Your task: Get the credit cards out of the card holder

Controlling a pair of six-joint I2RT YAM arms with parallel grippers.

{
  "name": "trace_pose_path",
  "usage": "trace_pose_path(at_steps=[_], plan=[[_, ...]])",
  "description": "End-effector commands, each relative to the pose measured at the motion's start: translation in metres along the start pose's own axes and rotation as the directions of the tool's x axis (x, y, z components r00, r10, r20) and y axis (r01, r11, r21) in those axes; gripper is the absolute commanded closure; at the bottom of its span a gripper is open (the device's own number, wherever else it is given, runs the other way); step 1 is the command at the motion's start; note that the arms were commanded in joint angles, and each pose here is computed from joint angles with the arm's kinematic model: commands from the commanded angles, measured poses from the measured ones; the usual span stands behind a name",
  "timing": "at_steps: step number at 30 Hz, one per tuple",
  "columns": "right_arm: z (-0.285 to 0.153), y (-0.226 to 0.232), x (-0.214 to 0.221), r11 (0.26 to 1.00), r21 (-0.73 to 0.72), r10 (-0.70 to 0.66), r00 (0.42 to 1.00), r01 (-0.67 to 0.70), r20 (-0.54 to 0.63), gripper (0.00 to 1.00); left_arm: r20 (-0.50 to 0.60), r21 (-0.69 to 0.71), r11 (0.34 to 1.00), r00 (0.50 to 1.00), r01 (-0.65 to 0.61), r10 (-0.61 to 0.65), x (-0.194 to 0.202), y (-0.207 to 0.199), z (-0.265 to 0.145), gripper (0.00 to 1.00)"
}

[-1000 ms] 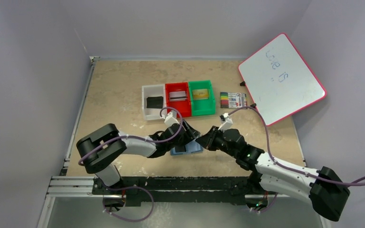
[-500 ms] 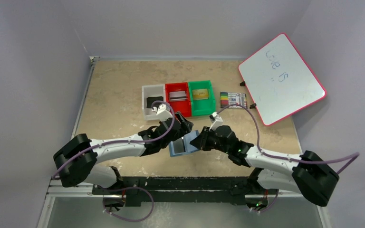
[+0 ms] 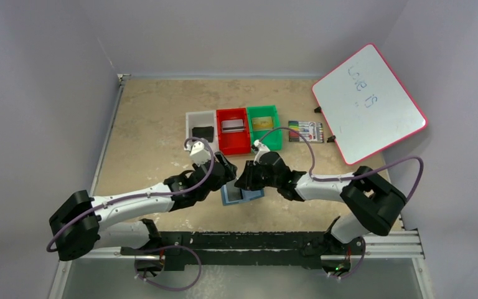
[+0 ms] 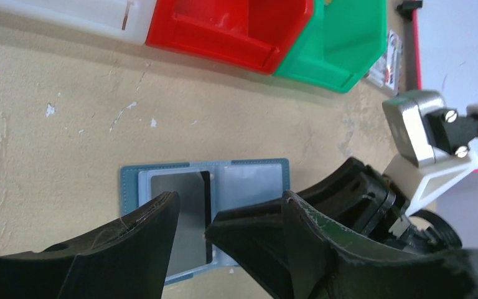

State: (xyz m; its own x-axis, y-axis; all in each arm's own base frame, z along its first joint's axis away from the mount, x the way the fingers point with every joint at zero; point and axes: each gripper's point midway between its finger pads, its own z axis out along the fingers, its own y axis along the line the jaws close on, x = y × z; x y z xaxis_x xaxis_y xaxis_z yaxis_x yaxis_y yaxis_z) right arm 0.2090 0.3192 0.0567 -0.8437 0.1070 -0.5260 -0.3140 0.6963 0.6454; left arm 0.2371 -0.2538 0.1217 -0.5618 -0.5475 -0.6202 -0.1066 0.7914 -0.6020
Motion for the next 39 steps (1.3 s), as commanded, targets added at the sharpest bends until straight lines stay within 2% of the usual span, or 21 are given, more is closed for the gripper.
trace_pose_path(at_steps=[1, 9, 16, 22, 28, 34, 39], plan=[[0.008, 0.001, -0.01, 1.0, -0.004, -0.016, 1.0, 0.016, -0.003, 0.75, -0.072, 0.021, 0.998, 0.996, -0.058, 0.059, 0.018, 0.003, 0.001, 0.4], [0.007, -0.024, -0.001, 0.998, 0.052, 0.036, 0.999, -0.035, -0.018, 0.72, -0.151, 0.008, 0.996, 0.985, -0.088, 0.088, 0.044, 0.011, 0.012, 0.41], [0.013, -0.034, 0.015, 0.997, 0.009, 0.081, 0.993, -0.081, -0.082, 0.75, -0.187, -0.026, 0.993, 0.977, -0.113, 0.106, 0.059, 0.026, 0.018, 0.43], [0.012, -0.038, 0.022, 0.988, -0.035, 0.15, 0.985, -0.153, -0.085, 0.78, -0.224, -0.002, 0.996, 0.97, -0.094, 0.092, 0.074, 0.031, 0.02, 0.46], [0.01, -0.04, 0.029, 0.972, -0.07, 0.22, 0.972, -0.225, -0.082, 0.77, -0.269, -0.032, 0.99, 0.955, -0.138, 0.124, 0.087, 0.041, 0.025, 0.51], [0.008, -0.036, 0.03, 0.959, -0.109, 0.254, 0.964, -0.261, -0.077, 0.77, -0.276, -0.032, 0.991, 0.954, -0.13, 0.116, 0.092, 0.048, 0.025, 0.67], [0.007, -0.03, 0.023, 0.952, -0.141, 0.268, 0.962, -0.273, -0.059, 0.82, -0.281, -0.007, 0.991, 0.951, -0.134, 0.127, 0.093, 0.043, 0.024, 0.83]])
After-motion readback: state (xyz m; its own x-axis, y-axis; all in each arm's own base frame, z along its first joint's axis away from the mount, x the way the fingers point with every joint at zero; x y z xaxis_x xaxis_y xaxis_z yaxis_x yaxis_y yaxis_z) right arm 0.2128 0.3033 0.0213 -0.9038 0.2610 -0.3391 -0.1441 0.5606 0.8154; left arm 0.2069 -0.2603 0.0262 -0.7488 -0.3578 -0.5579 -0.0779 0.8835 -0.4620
